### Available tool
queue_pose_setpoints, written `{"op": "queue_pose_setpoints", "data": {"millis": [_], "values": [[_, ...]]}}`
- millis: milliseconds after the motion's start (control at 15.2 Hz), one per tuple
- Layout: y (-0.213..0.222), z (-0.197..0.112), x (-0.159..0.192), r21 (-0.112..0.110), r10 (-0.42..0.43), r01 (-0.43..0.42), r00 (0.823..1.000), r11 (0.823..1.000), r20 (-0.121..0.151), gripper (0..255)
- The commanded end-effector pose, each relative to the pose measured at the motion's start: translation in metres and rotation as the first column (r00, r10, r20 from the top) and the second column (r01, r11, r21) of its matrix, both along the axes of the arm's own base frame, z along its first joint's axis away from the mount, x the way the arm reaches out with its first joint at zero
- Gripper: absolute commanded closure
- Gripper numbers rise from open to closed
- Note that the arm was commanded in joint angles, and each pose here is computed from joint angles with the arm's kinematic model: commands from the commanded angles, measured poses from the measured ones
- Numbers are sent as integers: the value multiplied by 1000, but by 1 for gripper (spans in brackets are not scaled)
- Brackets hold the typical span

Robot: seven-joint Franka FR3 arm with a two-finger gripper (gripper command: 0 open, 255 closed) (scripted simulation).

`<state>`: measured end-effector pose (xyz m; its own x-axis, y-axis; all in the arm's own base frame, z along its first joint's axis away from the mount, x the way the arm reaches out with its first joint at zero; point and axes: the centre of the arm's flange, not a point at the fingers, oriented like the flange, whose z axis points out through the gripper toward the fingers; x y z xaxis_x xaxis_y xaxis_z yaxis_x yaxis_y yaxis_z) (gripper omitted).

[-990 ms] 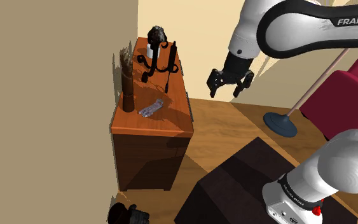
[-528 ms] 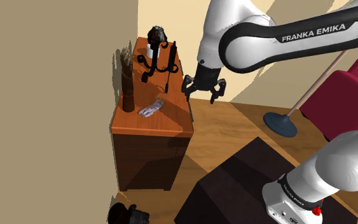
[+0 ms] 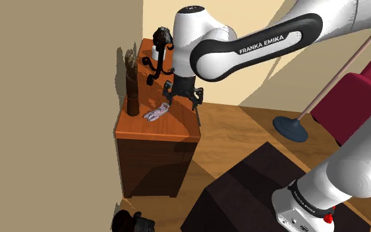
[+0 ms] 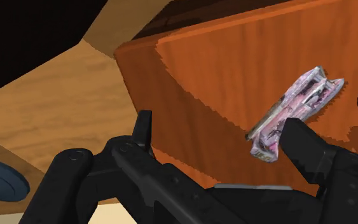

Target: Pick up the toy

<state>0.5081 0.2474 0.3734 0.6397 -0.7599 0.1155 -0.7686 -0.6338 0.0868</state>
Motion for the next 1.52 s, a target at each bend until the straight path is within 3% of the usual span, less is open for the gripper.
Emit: {"op": "queue_pose_setpoints", "data": {"millis": [0, 264, 594, 1254, 1320, 1452], "values": [[10, -13, 23, -11, -62, 62, 998, 998, 9, 0], [25, -40, 68, -29, -173, 173, 985, 984, 25, 0], [36, -73, 127, -48, -307, 310, 950, 950, 47, 0], [37, -115, 129, -49, -313, 315, 949, 948, 48, 0], [36, -115, 129, -49, -313, 315, 949, 948, 48, 255], [37, -115, 129, -49, -313, 315, 949, 948, 48, 255]]}}
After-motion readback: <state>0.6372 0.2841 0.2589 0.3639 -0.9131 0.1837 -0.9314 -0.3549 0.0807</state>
